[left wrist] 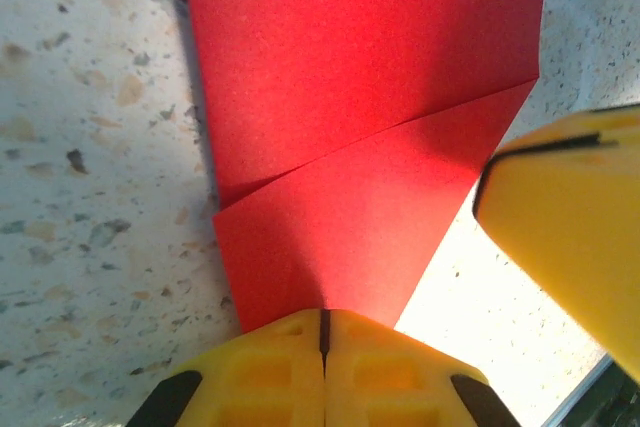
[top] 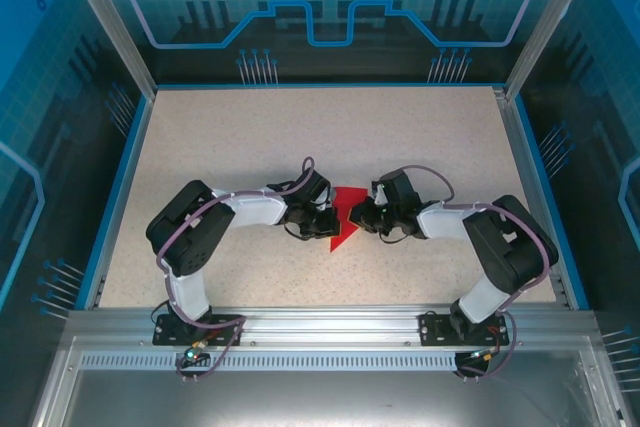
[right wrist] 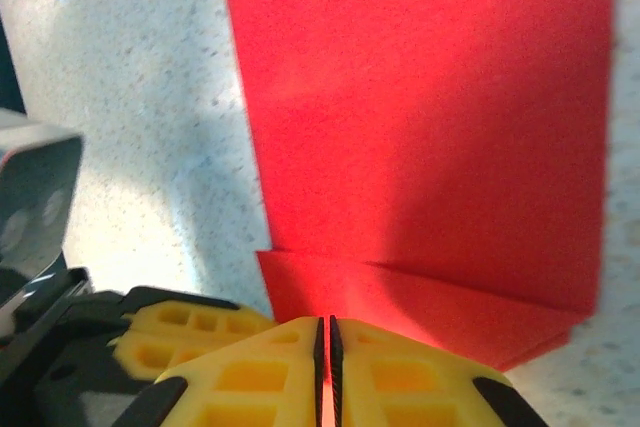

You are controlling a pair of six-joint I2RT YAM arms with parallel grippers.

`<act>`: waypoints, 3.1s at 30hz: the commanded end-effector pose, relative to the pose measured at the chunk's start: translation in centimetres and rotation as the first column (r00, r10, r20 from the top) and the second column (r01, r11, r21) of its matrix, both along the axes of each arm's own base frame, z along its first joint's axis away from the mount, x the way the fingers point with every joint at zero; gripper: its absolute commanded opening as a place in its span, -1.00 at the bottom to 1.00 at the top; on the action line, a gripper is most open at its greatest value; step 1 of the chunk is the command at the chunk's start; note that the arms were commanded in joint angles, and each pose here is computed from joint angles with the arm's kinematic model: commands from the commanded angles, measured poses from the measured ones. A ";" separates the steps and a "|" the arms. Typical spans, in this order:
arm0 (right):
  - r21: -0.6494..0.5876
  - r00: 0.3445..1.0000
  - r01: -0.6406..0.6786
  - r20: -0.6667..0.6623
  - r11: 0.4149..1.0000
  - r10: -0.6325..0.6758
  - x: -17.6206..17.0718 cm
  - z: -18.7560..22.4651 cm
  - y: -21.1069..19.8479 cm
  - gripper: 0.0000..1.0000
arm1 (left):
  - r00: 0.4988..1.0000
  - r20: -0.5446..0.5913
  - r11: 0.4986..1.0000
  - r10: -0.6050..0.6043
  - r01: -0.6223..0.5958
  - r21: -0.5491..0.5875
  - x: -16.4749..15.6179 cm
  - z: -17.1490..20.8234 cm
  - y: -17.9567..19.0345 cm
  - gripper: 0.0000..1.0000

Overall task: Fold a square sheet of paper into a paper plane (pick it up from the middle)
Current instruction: Third fold the triangle at the center of the table.

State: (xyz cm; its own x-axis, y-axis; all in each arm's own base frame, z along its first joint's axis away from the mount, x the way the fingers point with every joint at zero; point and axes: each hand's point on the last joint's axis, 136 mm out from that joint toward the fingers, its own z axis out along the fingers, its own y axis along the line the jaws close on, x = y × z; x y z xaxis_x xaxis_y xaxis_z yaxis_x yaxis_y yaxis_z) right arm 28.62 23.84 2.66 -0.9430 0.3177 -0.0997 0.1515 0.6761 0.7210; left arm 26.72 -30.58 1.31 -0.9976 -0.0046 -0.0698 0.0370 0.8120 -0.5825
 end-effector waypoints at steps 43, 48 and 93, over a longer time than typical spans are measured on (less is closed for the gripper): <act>-0.073 0.994 0.090 -0.057 0.993 -0.095 1.7 -3.5 -4.6 -0.74 | 0.998 -0.043 0.992 -0.035 0.040 0.120 -2.1 -2.6 2.4 -0.90; -0.037 0.994 0.102 -0.039 0.994 -0.103 2.1 -2.4 -4.7 -0.73 | 0.998 -0.042 0.992 -0.039 0.044 0.122 -2.2 -2.6 2.4 -0.90; -0.022 1.000 -0.001 -0.010 1.000 0.001 0.8 0.7 -4.0 -0.34 | 0.991 0.128 0.999 -0.038 0.034 0.031 2.5 4.3 -0.2 -0.69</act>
